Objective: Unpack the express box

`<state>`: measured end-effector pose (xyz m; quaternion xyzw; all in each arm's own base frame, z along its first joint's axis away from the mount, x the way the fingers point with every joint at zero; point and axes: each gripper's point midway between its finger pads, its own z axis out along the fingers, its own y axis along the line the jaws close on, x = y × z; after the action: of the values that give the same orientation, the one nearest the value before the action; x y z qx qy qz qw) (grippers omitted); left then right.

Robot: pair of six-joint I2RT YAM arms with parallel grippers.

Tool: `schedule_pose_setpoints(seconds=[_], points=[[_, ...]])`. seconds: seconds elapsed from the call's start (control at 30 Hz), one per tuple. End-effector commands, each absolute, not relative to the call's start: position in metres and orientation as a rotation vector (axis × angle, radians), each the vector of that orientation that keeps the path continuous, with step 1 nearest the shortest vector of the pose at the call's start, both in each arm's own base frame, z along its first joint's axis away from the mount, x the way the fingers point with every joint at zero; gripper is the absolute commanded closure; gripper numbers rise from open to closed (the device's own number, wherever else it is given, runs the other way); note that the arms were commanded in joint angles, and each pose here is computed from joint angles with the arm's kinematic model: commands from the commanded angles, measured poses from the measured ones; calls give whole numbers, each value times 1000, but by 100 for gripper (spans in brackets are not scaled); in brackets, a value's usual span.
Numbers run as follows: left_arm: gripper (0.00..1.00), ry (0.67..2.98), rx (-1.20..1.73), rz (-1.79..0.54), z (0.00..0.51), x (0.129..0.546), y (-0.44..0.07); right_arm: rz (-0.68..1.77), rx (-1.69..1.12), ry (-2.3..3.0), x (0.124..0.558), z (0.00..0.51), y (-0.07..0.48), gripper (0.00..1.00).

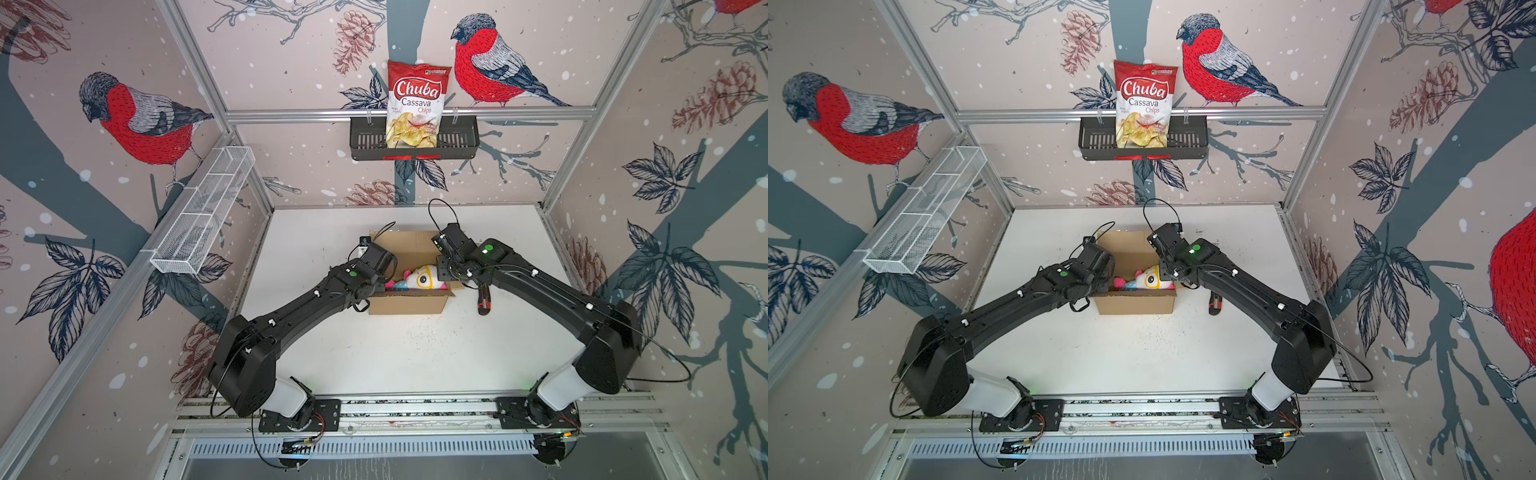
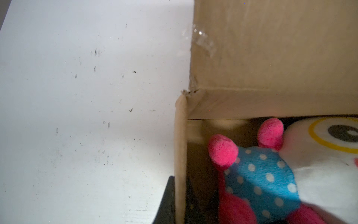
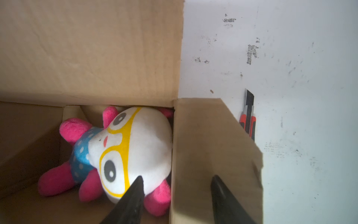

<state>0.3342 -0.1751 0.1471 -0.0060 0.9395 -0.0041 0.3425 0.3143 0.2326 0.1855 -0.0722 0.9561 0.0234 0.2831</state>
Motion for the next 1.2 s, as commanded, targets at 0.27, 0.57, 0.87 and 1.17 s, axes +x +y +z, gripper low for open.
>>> schedule_pose_setpoints(seconds=[0.27,0.57,0.87,1.17], points=[[92,2387,-47,-38,148,345,-179,116,-207,2598,320,160,237,49],[92,2356,-54,-102,150,351,-188,223,-213,2602,322,155,249,63],[91,2338,-54,-154,152,359,-199,237,-198,2620,318,152,247,84],[90,2305,-38,-176,165,368,-208,275,-162,2623,308,160,246,84]])
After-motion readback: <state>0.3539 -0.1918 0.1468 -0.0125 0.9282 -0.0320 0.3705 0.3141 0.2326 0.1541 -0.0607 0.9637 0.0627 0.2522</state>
